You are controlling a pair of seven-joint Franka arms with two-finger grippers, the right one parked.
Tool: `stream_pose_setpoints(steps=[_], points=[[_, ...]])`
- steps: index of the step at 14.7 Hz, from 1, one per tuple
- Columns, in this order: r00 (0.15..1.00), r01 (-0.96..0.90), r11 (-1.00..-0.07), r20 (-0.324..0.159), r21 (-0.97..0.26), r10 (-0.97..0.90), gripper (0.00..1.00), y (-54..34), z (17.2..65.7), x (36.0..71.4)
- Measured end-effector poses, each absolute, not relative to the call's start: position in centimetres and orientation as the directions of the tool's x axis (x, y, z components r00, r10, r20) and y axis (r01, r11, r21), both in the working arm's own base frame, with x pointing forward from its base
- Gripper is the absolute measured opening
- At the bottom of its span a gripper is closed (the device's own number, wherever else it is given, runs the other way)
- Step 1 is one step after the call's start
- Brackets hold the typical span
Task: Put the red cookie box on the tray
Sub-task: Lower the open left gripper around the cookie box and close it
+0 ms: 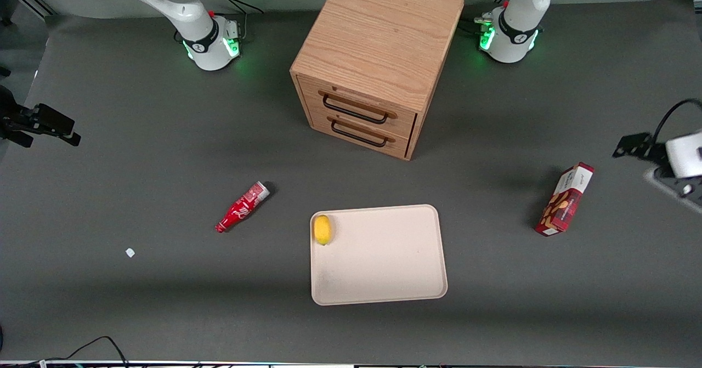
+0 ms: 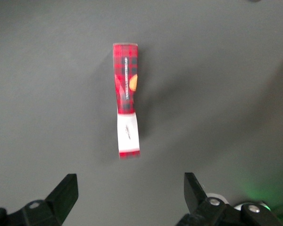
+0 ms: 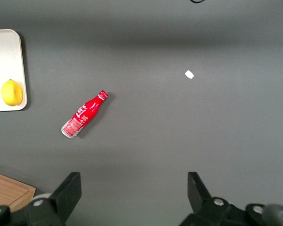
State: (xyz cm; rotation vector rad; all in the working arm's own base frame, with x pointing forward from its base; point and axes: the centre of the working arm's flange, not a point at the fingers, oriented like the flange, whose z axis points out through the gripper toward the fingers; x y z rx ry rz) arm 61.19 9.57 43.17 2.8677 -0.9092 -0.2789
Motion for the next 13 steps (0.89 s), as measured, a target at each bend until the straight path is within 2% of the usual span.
stream_pose_setpoints(steps=[3,5,10,13], points=[[0.794,-0.573,-0.798,-0.114,0.186,-0.597,1.00,10.0,35.1,61.9],[0.795,-0.577,-0.797,-0.100,0.180,-0.598,1.00,10.2,31.6,61.4],[0.819,-0.558,-0.814,-0.048,0.163,-0.571,1.00,10.1,26.7,60.3],[0.828,-0.544,-0.820,-0.042,0.175,-0.559,1.00,9.8,24.5,59.8]])
